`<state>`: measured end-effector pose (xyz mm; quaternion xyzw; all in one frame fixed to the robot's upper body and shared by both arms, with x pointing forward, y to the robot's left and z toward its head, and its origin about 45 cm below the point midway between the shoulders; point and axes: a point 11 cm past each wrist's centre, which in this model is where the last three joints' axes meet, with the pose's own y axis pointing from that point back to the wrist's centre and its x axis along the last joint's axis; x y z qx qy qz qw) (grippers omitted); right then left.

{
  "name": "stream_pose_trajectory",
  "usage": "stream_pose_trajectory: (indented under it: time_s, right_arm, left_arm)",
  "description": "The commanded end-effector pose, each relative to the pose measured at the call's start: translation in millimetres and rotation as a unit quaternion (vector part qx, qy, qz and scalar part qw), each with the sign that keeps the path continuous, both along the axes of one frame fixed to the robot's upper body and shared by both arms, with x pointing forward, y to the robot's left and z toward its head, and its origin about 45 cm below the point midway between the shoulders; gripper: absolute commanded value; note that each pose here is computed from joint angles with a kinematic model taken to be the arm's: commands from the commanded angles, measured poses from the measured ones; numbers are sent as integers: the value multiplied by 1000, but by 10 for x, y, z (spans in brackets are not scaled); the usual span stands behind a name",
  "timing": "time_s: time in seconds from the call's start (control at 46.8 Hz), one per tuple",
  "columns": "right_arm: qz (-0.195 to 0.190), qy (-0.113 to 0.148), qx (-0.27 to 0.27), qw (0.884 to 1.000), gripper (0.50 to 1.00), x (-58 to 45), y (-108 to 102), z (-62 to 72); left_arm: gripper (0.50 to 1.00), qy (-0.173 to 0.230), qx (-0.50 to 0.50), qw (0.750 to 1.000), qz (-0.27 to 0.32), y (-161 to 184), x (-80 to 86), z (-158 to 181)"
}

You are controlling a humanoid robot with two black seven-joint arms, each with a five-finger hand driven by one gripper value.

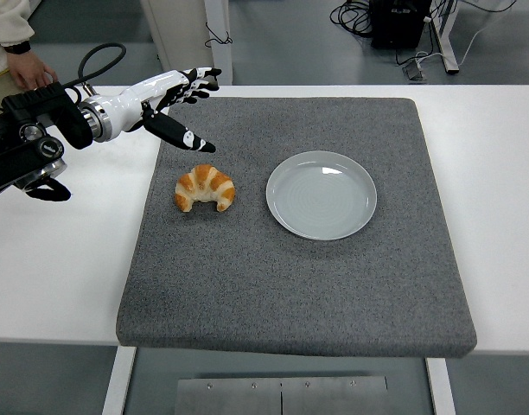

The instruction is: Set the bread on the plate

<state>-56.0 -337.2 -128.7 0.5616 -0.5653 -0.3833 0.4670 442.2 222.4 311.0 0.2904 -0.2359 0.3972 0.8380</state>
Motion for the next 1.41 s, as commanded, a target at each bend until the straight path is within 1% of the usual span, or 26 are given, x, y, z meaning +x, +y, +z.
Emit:
stream_pose_trajectory:
  time_s: [0.0, 0.107, 0.192, 0.385, 0.491, 0.641, 0.748, 0.855, 1.004, 1.154, 1.197, 1.261, 1.389]
  right_arm:
    - [0, 0, 0, 1000, 1000, 0, 0, 0]
    - [0, 0, 0, 1000, 1000, 0, 0, 0]
    - [0, 0, 0, 1000, 1000, 0, 0, 0]
    - [0, 0, 0, 1000, 1000, 0, 0, 0]
    - [0, 0, 0, 1000, 1000, 0, 0, 0]
    - [1, 0, 0, 1000, 1000, -1, 1, 0]
    - [0, 0, 0, 1000, 1000, 0, 0, 0]
    - [0, 0, 0, 1000, 1000, 0, 0, 0]
    - [0, 0, 0, 1000, 1000, 0, 0, 0]
    - [0, 0, 0, 1000, 1000, 0, 0, 0]
    - [0, 0, 0, 1000, 1000, 0, 0, 0]
    - [0, 0, 0, 1000, 1000, 0, 0, 0]
    - [0, 0, 0, 1000, 1000, 0, 0, 0]
  left_arm:
    - [972, -3, 12, 1000, -7, 4, -35, -22]
    - [969, 5, 35, 999, -17, -2, -100, -165]
    - [969, 2, 53, 998, -20, 18, -127, -256]
    - [969, 10, 65, 997, -28, 47, -205, -446]
    - [969, 1, 89, 995, -36, 80, -229, -555]
    - [969, -3, 100, 995, -24, 166, -186, -590]
    - [969, -2, 97, 995, -29, 76, -185, -630]
    - [971, -15, 110, 993, -35, 22, -192, -699]
    - [971, -27, 120, 992, -23, 77, -125, -697]
    - [971, -22, 117, 992, -28, -33, -104, -777]
    - [971, -20, 119, 992, -23, -14, -93, -800]
    - [971, -14, 119, 993, -20, -9, -93, -869]
    - [971, -7, 114, 993, -26, -116, -114, -957]
